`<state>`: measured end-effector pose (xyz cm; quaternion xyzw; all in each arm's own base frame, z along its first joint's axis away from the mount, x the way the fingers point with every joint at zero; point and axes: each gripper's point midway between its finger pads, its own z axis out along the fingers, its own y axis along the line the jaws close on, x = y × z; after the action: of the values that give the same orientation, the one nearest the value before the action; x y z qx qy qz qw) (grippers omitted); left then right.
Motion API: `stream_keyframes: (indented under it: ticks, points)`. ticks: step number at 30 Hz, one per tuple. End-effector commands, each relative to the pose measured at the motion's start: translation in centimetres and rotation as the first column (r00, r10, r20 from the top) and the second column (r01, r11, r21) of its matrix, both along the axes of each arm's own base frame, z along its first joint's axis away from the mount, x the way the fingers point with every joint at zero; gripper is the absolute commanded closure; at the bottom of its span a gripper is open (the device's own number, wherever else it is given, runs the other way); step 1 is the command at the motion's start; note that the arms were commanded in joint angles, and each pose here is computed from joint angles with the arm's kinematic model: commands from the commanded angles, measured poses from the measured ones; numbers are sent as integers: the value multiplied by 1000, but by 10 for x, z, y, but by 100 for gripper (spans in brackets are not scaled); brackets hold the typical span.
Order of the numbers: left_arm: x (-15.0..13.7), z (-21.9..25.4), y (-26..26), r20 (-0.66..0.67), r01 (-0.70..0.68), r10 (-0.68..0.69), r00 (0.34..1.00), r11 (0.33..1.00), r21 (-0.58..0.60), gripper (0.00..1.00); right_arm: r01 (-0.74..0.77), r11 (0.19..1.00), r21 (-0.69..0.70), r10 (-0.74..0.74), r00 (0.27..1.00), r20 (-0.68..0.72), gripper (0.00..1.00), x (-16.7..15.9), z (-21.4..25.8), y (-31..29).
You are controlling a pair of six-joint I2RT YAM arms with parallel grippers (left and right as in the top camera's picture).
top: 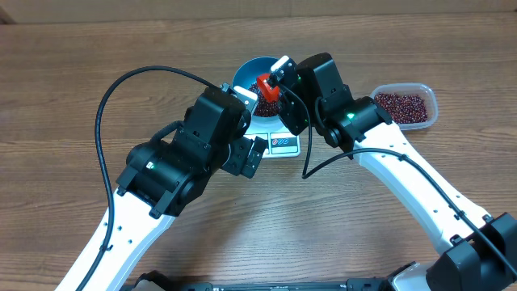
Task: Scoop item into bowl and weigh 150g on scale
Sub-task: 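Hold the scoop inverted over the bowl, shaking out remaining beans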
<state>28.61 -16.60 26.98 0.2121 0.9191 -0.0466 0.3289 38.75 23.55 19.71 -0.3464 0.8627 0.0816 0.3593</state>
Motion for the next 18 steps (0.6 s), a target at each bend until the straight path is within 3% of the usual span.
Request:
stream_keyframes:
  ticks: [1, 6, 18]
  points:
    - [2, 1, 0, 2, 10, -10, 1000, 1000, 2, 0, 59, 998, 39, -61, 996, 68, 96, 9, 28, -2]
    - [2, 1, 0, 2, 10, -10, 1000, 1000, 2, 0, -14, 999, 37, 12, 998, 57, 96, 1, 27, 7]
    - [2, 1, 0, 2, 10, -10, 1000, 1000, 2, 0, 214, 951, 222, -205, 977, -63, 97, 19, 38, -29]
